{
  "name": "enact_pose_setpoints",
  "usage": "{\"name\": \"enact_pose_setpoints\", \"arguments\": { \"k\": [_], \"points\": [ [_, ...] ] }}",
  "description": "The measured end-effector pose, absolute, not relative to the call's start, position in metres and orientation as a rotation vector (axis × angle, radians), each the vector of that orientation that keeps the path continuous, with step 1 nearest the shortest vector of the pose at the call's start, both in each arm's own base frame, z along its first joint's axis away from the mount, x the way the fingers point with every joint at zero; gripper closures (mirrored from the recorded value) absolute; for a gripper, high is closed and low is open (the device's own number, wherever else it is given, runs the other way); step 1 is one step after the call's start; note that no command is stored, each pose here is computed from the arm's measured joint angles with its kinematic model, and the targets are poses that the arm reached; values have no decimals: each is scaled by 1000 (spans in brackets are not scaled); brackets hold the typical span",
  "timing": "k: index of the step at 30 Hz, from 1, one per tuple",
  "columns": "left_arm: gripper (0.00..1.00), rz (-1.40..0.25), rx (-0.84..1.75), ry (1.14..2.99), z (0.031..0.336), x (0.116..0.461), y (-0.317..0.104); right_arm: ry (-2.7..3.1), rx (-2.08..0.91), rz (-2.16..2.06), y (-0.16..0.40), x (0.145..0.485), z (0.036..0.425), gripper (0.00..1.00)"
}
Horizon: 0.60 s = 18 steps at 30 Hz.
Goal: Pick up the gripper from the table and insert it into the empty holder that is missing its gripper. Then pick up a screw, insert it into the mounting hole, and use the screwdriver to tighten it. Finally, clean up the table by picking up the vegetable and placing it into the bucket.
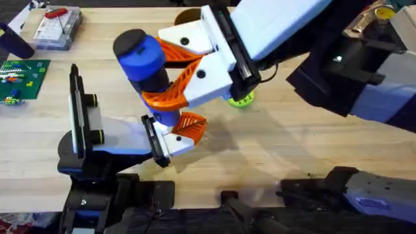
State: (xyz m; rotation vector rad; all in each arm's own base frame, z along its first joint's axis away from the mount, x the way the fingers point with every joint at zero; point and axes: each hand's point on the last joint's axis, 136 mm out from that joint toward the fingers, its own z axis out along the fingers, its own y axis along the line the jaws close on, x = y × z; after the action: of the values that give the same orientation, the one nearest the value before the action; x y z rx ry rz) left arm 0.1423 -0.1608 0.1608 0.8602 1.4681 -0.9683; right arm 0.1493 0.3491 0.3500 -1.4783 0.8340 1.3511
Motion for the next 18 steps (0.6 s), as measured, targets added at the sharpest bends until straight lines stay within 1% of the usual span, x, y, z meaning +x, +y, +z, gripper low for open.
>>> {"name": "enact_pose_setpoints", "arguments": {
  "k": [15, 18],
  "points": [
    [986, -969, 860, 1470, 161, 142, -161, 847, -1473, 1350, 350, 151, 349, 960],
    [986, -968, 860, 1468, 161, 142, -161, 816, -1465, 1339, 349, 150, 355, 960]
  ]
}}
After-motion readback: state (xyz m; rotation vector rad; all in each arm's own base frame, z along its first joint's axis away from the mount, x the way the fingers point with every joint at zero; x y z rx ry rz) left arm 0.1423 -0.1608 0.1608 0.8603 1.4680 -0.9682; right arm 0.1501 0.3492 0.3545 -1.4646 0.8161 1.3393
